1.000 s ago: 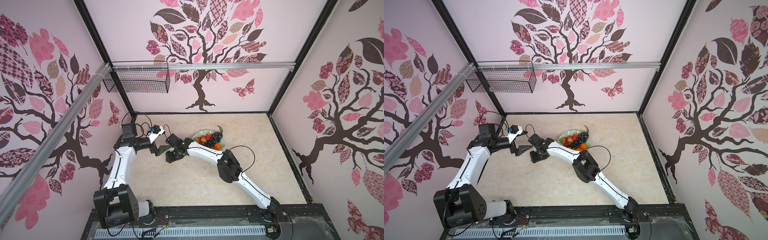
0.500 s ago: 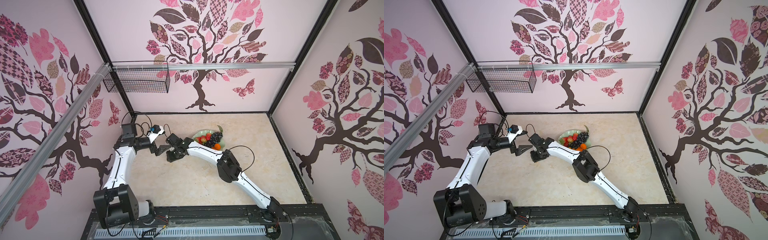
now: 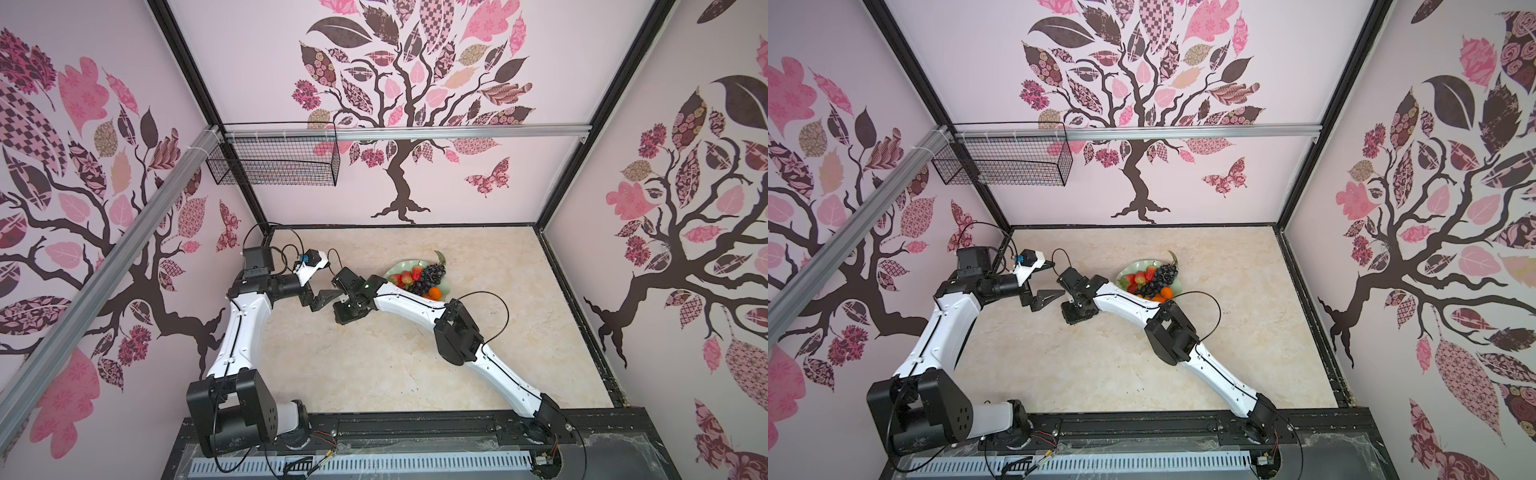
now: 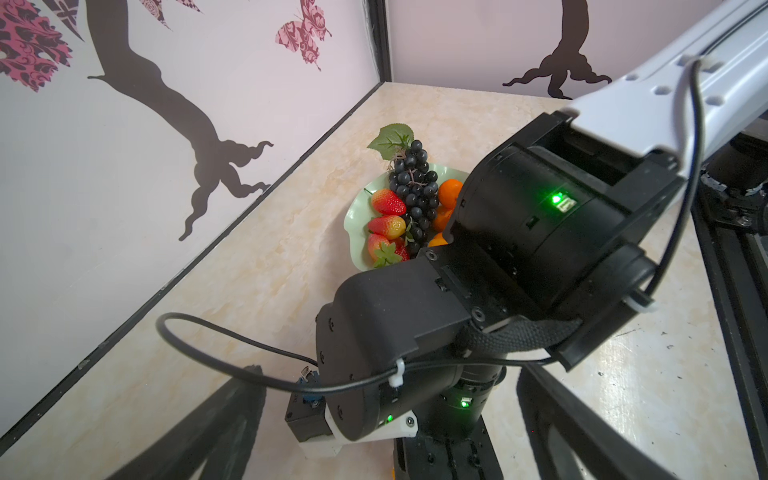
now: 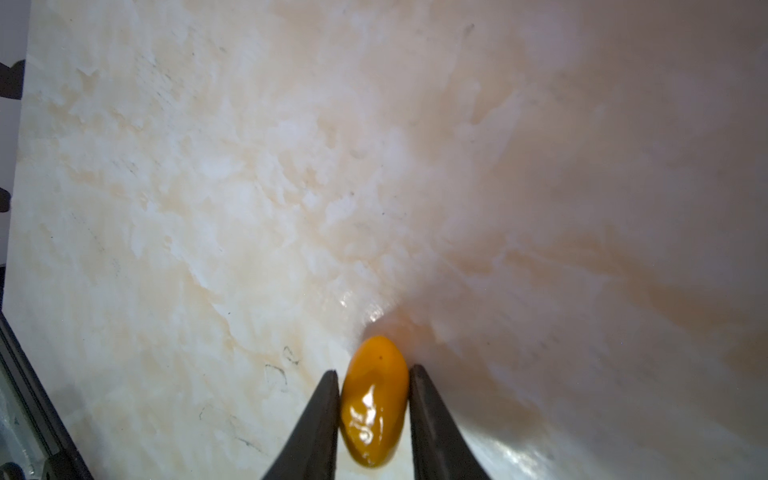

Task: Place and organize the fake fruits in the fruit bowl
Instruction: 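Lower the right gripper onto the last yellow fruit and close it, then carry the yellow fruit with the right gripper over the bowl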

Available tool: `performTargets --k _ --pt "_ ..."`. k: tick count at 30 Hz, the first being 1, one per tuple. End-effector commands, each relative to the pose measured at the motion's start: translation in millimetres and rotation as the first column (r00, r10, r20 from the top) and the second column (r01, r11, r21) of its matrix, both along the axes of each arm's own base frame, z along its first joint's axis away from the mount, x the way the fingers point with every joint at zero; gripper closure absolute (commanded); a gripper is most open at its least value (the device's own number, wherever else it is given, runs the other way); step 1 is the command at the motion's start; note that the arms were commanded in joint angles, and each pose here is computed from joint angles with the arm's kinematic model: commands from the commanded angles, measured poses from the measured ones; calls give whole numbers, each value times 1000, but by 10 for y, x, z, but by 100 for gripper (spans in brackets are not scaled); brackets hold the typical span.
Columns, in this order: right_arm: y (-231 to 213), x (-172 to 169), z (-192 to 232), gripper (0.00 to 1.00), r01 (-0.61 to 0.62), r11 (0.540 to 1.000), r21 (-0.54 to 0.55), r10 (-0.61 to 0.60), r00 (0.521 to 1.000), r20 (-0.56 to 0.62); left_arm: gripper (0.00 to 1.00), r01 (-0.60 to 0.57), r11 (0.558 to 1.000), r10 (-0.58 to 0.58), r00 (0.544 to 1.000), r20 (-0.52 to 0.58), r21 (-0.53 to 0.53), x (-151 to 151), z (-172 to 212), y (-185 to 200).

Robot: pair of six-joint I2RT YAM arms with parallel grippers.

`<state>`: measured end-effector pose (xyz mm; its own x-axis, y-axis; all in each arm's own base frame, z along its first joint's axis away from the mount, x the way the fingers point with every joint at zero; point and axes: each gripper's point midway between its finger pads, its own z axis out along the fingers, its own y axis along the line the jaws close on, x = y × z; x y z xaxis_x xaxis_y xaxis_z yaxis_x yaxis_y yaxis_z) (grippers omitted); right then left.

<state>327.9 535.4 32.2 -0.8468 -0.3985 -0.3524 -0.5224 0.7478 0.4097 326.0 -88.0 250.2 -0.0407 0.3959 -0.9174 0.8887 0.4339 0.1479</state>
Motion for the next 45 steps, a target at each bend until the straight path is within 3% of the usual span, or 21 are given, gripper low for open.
performTargets --k 1,10,20,34,45 --pt "-117 0 380 70 17 1000 9 -17 1000 4 1 3 1000 -2 1000 20 -20 56 104 14" --pt "-402 175 1011 71 84 992 91 -89 995 49 1 19 999 -17 999 39 -41 76 98 -26" --pt "-1002 399 1353 71 184 975 121 -195 977 86 1 58 998 -58 998 29 -5 118 -45 -324" --pt "-1916 577 1137 71 326 944 56 -330 939 99 2 191 980 -190 981 -29 52 30 -429 -984" --pt "-1934 614 872 71 329 944 34 -331 942 60 1 230 967 -226 973 -47 107 -39 -590 -1101"
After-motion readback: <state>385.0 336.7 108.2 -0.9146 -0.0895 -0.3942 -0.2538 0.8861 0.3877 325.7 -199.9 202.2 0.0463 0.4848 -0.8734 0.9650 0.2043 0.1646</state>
